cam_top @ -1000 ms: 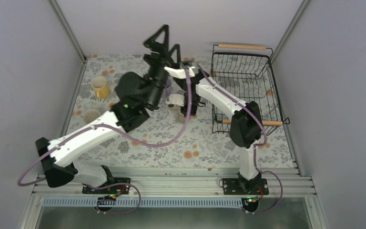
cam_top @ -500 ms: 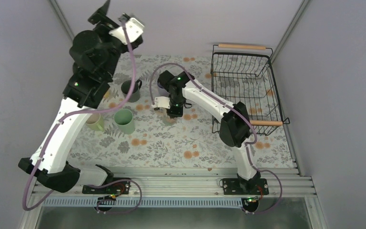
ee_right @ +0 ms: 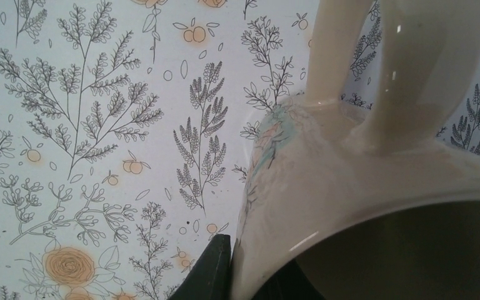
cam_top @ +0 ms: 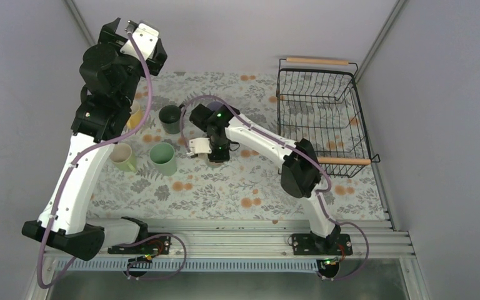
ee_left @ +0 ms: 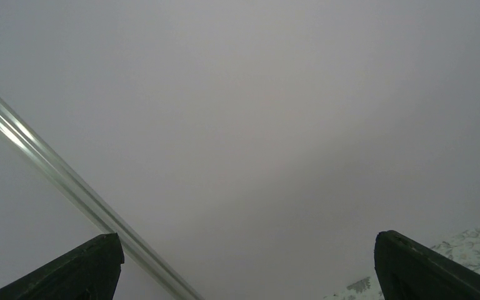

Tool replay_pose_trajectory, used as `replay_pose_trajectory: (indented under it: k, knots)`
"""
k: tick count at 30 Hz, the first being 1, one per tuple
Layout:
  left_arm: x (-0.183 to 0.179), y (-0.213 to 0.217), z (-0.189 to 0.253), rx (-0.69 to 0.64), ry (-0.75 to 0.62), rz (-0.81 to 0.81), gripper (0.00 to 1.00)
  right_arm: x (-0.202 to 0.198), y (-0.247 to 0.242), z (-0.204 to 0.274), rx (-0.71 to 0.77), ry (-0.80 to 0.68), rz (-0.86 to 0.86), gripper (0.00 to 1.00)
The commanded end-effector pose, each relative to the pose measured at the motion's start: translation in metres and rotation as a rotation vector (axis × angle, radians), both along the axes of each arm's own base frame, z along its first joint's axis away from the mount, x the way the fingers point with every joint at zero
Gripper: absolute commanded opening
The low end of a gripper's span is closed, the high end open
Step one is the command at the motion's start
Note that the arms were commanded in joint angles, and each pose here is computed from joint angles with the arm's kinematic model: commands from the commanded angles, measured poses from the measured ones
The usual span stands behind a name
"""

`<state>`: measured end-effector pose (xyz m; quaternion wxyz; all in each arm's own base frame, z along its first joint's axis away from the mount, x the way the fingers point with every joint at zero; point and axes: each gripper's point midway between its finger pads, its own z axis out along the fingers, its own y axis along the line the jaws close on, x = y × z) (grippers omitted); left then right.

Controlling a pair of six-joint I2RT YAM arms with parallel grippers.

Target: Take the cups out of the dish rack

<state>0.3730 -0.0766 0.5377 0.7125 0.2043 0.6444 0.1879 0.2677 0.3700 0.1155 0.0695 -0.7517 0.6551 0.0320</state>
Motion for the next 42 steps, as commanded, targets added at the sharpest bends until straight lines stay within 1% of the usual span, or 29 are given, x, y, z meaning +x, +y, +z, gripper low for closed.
replay_pose_trajectory:
  k: [1, 2, 3, 4, 5, 6, 7, 8, 9, 15, 19, 22, 24, 27, 28, 29, 31, 35, 37, 40, 42]
  knots:
    - [-0.005, 0.0, -0.004, -0.062, 0.014, -0.025, 1.0, -0.02, 0.001, -0.019, -0.028, 0.05, 0.054, 0.1]
    - [-0.004, -0.001, -0.008, -0.063, 0.027, -0.029, 1.0, -0.021, 0.0, -0.019, -0.029, 0.052, 0.051, 0.25]
    - [-0.003, -0.004, -0.013, -0.065, 0.041, -0.041, 1.0, -0.021, 0.0, -0.018, -0.025, 0.05, 0.042, 0.37]
    - [-0.002, -0.007, -0.017, -0.067, 0.054, -0.061, 1.0, -0.021, 0.0, -0.015, -0.021, 0.045, 0.039, 0.49]
    - [-0.002, -0.01, -0.022, -0.07, 0.065, -0.077, 1.0, -0.019, 0.0, -0.012, -0.015, 0.034, 0.037, 0.57]
    - [-0.002, -0.012, -0.025, -0.075, 0.07, -0.087, 1.0, -0.019, -0.001, -0.008, -0.008, 0.027, 0.038, 0.69]
    - [-0.001, -0.014, -0.029, -0.082, 0.074, -0.095, 1.0, -0.018, 0.0, -0.002, 0.006, 0.018, 0.036, 0.85]
    - [-0.002, -0.013, -0.029, -0.086, 0.073, -0.095, 1.0, -0.018, 0.002, 0.005, 0.022, 0.008, 0.033, 0.97]
    - [-0.001, -0.011, -0.03, -0.095, 0.07, -0.085, 1.0, -0.017, 0.002, 0.013, 0.036, -0.006, 0.029, 1.0]
    - [-0.002, -0.003, -0.026, -0.102, 0.075, -0.04, 1.0, -0.006, -0.009, 0.073, 0.165, -0.078, -0.016, 1.0]
    - [-0.002, 0.004, -0.04, -0.082, 0.114, -0.004, 1.0, 0.016, -0.034, 0.138, 0.324, -0.171, -0.113, 1.0]
    - [0.0, 0.008, -0.065, -0.075, 0.155, -0.024, 1.0, 0.048, -0.08, 0.185, 0.441, -0.305, -0.266, 1.0]
    - [-0.002, 0.011, -0.079, -0.092, 0.184, -0.047, 1.0, 0.07, -0.122, 0.217, 0.524, -0.459, -0.4, 1.0]
    - [-0.007, 0.013, -0.101, -0.11, 0.216, -0.055, 1.0, 0.084, -0.183, 0.243, 0.634, -0.666, -0.554, 1.0]
    - [-0.008, 0.015, -0.107, -0.126, 0.225, -0.049, 1.0, 0.083, -0.199, 0.249, 0.667, -0.715, -0.61, 1.0]
    - [-0.011, 0.017, -0.112, -0.137, 0.233, -0.045, 1.0, 0.08, -0.214, 0.243, 0.675, -0.734, -0.652, 1.0]
    - [-0.017, 0.016, -0.124, -0.159, 0.252, -0.057, 1.0, 0.069, -0.237, 0.248, 0.716, -0.785, -0.713, 1.0]
    - [-0.036, 0.022, -0.133, -0.195, 0.229, -0.059, 1.0, 0.035, -0.259, 0.251, 0.812, -0.823, -0.762, 1.0]
    - [-0.052, 0.027, -0.13, -0.206, 0.188, -0.055, 1.0, 0.017, -0.267, 0.246, 0.84, -0.838, -0.751, 1.0]
    - [-0.07, 0.032, -0.144, -0.219, 0.189, -0.047, 1.0, 0.001, -0.285, 0.227, 0.831, -0.884, -0.786, 1.0]
    - [-0.078, 0.039, -0.155, -0.244, 0.201, -0.014, 1.0, -0.009, -0.29, 0.209, 0.814, -0.871, -0.794, 1.0]
